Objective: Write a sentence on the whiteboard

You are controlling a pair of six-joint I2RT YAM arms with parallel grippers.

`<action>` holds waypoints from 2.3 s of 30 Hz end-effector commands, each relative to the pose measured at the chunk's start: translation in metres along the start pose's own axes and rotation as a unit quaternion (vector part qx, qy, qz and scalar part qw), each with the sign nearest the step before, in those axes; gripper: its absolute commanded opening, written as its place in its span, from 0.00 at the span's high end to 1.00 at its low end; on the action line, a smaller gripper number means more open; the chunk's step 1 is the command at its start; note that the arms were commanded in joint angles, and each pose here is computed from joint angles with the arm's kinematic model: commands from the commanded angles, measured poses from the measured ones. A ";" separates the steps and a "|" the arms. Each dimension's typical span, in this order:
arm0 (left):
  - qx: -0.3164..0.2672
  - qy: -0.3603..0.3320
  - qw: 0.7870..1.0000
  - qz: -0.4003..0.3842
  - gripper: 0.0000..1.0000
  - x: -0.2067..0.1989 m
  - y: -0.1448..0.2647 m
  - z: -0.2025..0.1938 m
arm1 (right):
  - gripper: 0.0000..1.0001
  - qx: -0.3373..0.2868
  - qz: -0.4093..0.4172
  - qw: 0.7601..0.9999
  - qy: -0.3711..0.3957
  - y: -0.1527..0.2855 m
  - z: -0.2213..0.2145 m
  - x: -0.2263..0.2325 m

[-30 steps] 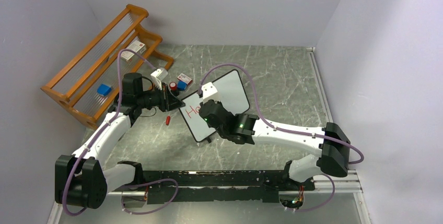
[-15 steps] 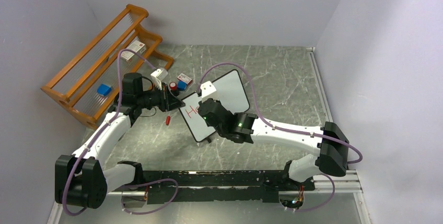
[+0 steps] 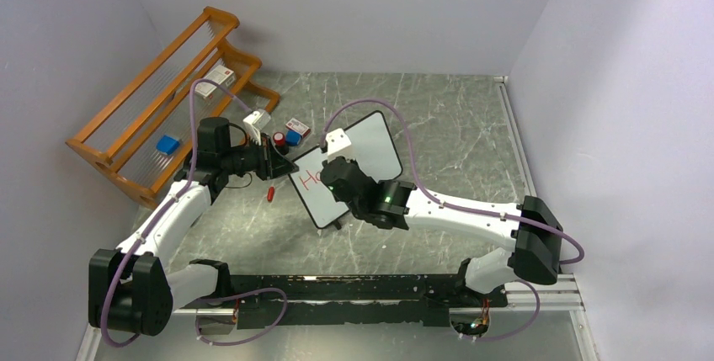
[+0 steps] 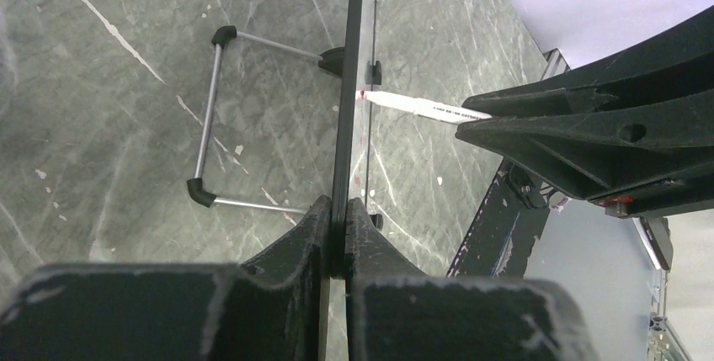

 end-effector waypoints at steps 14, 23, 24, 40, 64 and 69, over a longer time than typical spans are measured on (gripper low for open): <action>0.016 0.015 1.000 0.018 0.95 0.008 -0.002 -0.009 | 1.00 0.026 -0.018 0.999 -0.022 -0.001 -0.020 -0.010; 0.017 0.016 1.000 0.018 0.95 0.008 -0.002 -0.009 | 1.00 0.031 0.018 0.999 -0.026 0.002 -0.022 0.000; 0.017 0.016 1.000 0.018 0.95 0.008 -0.002 -0.009 | 1.00 0.031 0.020 0.999 -0.026 0.002 -0.022 0.001; 0.017 0.016 1.000 0.018 0.95 0.008 -0.002 -0.009 | 1.00 0.016 0.034 0.999 -0.030 0.007 -0.010 0.006; 0.019 0.016 0.999 0.021 0.95 0.009 -0.002 -0.010 | 1.00 -0.016 -0.019 0.999 -0.024 0.008 -0.004 -0.021; 0.020 0.016 0.999 0.022 0.95 0.009 -0.002 -0.010 | 1.00 -0.026 -0.020 0.999 -0.022 0.006 0.000 -0.021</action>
Point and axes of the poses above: each gripper's point midway between its finger pads, its own y axis back along the fingers, its own x axis along the line the jaws close on, z = x × y, the point moved 6 cm from there along y, back along the fingers, and after that the axes turned 1 degree about -y, right-handed, at the moved point
